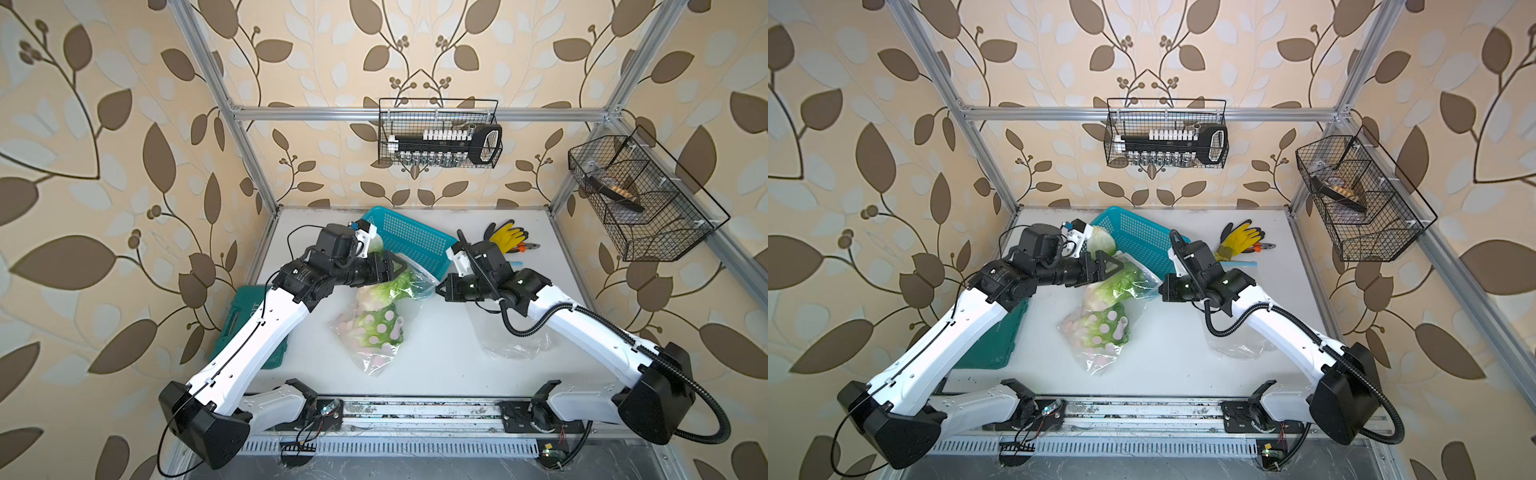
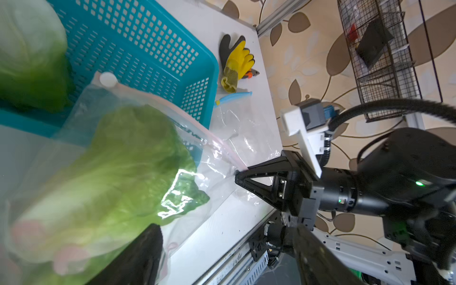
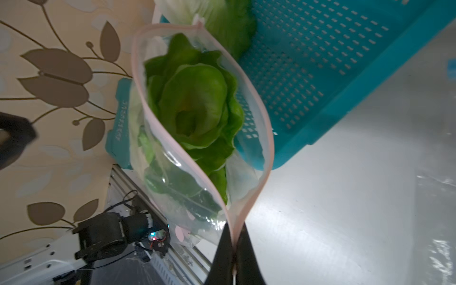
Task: Put the chinese cabbages into a zipper bag and zip it
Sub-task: Adjust the zipper food storage bag at the center of the board.
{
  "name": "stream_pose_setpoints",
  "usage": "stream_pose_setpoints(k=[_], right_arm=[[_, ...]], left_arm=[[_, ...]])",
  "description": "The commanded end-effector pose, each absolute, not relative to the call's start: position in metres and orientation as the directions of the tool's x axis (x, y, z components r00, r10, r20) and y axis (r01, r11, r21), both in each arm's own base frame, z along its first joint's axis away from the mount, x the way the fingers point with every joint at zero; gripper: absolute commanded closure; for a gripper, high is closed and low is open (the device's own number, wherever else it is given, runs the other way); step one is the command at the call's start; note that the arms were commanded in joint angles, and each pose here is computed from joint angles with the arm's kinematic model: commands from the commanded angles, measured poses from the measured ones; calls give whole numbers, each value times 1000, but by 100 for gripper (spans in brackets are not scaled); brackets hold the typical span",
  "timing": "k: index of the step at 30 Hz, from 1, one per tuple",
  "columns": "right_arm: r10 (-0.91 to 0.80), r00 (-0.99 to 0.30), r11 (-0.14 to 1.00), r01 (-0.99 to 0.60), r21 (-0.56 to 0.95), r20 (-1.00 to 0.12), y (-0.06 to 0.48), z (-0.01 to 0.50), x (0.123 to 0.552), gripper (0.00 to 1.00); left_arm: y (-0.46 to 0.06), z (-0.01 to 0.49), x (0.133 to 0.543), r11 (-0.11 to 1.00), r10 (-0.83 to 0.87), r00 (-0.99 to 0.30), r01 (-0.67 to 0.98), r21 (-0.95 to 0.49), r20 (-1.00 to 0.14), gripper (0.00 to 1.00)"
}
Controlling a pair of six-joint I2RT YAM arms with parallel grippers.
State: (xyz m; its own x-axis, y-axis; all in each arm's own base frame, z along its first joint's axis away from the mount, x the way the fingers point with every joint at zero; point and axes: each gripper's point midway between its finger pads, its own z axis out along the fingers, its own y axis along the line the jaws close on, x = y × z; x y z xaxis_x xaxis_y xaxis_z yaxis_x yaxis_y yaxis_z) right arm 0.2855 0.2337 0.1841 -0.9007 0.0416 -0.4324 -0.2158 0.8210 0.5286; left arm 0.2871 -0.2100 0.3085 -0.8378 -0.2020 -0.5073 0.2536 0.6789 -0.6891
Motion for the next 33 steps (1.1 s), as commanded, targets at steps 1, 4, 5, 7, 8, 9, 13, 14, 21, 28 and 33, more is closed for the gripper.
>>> stream_pose_setpoints(k=[1, 4, 5, 7, 8, 9, 13, 14, 21, 28, 33], right_arm=[[-44, -924, 828, -247, 503, -380, 215, 168, 284, 100], [12, -934, 840, -185, 510, -357, 198, 160, 296, 100], [23, -934, 848, -170, 501, -356, 193, 157, 300, 100], [23, -939, 868, -151, 474, -342, 185, 149, 306, 100], [13, -941, 871, -155, 467, -337, 186, 148, 308, 100], [4, -944, 871, -159, 465, -330, 187, 146, 309, 100], [-4, -943, 882, -160, 444, -332, 187, 140, 317, 100], [-3, -943, 884, -158, 440, -332, 186, 139, 318, 100], [1, -941, 873, -163, 459, -337, 189, 139, 324, 100], [-6, -938, 870, -176, 460, -347, 188, 140, 327, 100], [1, -941, 860, -171, 480, -338, 190, 140, 329, 100]], left_arm=[[-202, 323, 304, 663, -161, -807, 338, -668, -568, 19], [-200, 299, 315, 676, -144, -818, 330, -658, -558, 21], [-200, 292, 318, 678, -141, -823, 325, -660, -551, 22], [-206, 283, 324, 660, -127, -831, 336, -672, -541, 24], [-210, 281, 327, 648, -122, -834, 343, -680, -537, 25], [-214, 278, 330, 634, -117, -840, 348, -691, -530, 25], [-216, 259, 341, 655, -79, -855, 343, -673, -512, 31], [-215, 256, 344, 668, -72, -854, 342, -661, -516, 32], [-206, 220, 375, 634, -81, -888, 305, -711, -453, 40], [-216, 221, 392, 523, -67, -883, 365, -770, -464, 41], [-221, 212, 395, 492, -38, -888, 382, -782, -458, 42]])
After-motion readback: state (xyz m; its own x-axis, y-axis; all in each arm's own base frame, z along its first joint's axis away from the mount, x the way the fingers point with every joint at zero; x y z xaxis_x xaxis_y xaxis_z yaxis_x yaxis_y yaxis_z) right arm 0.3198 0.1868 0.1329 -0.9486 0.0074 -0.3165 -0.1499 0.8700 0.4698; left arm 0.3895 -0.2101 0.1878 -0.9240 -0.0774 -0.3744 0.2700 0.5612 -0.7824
